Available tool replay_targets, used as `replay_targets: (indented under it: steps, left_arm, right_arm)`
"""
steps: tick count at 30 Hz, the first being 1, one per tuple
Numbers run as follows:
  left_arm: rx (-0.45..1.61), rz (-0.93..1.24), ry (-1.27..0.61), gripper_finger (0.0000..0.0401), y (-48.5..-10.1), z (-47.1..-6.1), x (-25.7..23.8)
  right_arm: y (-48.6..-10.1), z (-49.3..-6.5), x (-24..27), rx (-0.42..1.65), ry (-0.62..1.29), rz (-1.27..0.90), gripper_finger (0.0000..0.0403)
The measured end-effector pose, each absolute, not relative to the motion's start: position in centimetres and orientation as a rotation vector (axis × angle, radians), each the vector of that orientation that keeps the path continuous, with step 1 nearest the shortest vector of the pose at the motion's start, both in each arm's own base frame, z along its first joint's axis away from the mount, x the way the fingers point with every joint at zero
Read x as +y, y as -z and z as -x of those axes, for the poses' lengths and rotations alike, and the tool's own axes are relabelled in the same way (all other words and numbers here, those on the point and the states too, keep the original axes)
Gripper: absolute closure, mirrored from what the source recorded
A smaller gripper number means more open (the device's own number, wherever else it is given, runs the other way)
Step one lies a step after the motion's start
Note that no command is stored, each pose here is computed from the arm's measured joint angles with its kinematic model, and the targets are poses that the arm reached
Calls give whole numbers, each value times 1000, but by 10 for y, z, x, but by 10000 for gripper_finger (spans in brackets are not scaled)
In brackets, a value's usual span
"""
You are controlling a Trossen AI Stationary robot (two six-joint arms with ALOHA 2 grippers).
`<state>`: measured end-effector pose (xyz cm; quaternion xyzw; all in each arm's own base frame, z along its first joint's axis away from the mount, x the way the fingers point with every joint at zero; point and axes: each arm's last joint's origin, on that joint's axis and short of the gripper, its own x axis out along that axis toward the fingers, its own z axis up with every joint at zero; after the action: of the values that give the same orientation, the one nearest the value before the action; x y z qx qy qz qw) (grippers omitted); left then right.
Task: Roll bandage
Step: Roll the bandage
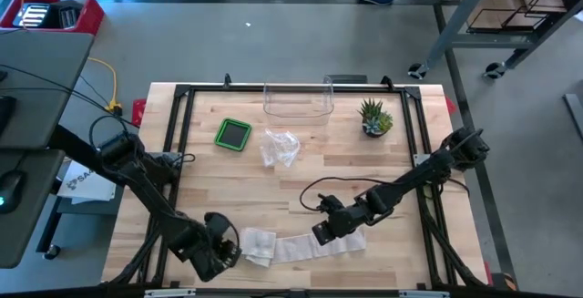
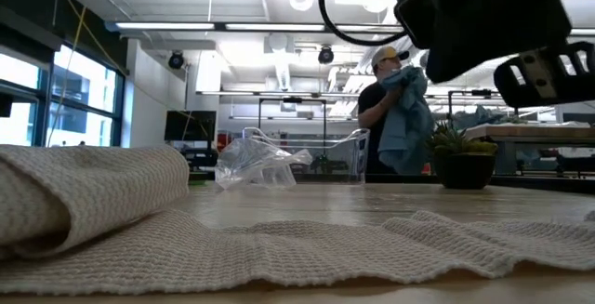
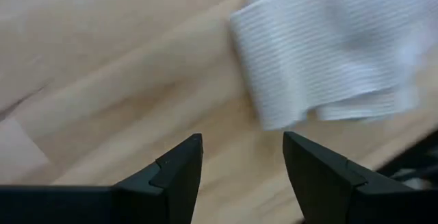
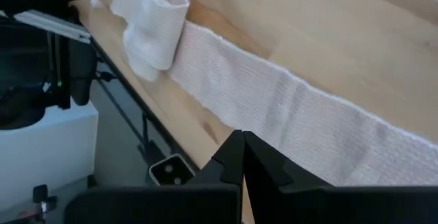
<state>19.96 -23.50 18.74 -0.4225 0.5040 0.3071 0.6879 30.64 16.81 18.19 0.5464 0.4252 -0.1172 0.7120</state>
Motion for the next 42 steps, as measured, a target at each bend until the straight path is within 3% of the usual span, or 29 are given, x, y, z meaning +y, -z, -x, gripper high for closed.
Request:
replay_targets:
  steps: [10,19,32,35,39,42]
  left_arm:
    - [925,1261,-466,204,-164,-178,-207]
    - [890,1367,-480,204,-137,-172,-192]
    - [914,1448,-463,207,-114,-202,-191]
    - [930,1441,-469,254,-113,-202,-190]
    - [935,1427,-480,379,-111,-199,-192]
    - [916,1458,-513,387,-113,-195,-194]
  right_arm:
    - [-184,-316,156,890,278,-1271,402]
    - [-184,-322,144,858,298,-1272,402]
    - [-185,-326,135,873,277,-1257,402]
    - [-185,-326,135,887,263,-1253,402]
    - [-185,-325,138,907,232,-1262,402]
    - [-189,-326,146,890,193,-1320,402]
